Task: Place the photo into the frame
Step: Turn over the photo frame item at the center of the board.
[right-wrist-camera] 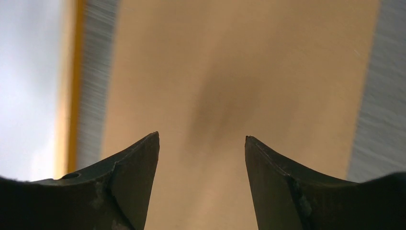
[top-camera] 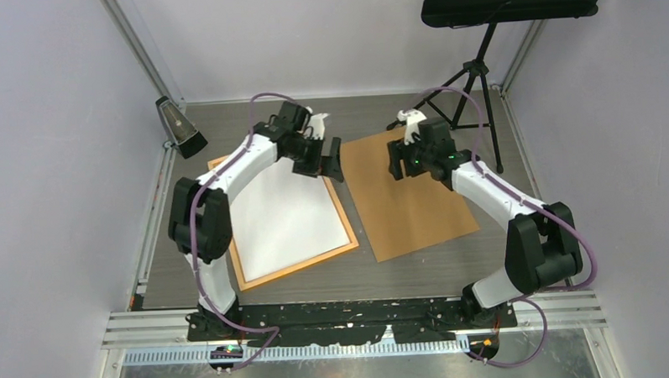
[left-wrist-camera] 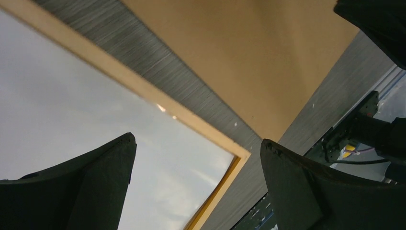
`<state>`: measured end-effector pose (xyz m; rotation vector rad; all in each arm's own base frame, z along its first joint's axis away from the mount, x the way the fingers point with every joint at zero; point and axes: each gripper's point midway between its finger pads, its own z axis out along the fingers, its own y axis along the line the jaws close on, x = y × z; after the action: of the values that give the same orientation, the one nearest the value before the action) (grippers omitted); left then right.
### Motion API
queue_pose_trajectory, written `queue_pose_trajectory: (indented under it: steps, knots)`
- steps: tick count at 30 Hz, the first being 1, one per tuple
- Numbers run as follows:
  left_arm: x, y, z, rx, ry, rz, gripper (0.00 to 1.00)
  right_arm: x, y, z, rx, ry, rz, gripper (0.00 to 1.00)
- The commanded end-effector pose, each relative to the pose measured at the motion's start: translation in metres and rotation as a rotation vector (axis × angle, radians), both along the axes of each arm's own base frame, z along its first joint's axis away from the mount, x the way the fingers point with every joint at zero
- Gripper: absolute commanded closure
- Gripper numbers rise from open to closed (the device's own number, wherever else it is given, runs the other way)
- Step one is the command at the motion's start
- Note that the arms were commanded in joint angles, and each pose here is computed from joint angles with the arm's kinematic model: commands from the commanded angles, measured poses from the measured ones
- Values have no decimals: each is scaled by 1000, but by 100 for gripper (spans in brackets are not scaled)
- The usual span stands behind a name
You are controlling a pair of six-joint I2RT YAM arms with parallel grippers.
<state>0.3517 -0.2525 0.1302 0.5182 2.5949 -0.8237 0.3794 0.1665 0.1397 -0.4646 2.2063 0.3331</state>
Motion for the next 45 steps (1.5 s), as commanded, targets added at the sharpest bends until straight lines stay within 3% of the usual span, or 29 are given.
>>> queue_pose_trajectory:
  steps: [1, 7, 25, 37, 45]
  knots:
    - [13, -55, 13, -105, 11, 2, 0, -7, -65, -19, -107, 50, -84, 28]
    - [21, -86, -25, -97, 144, 91, 0, -9, -117, -37, -129, 120, -189, 29]
    - [16, -108, -77, 74, 194, 180, 0, -12, -193, -97, -33, 365, -244, 29]
    - [-7, -112, -101, 89, 259, 203, 0, -6, -186, -116, 69, 450, -157, 30]
    - [-31, -136, -103, -17, 362, 176, 0, -11, -146, -119, 302, 558, -33, 38]
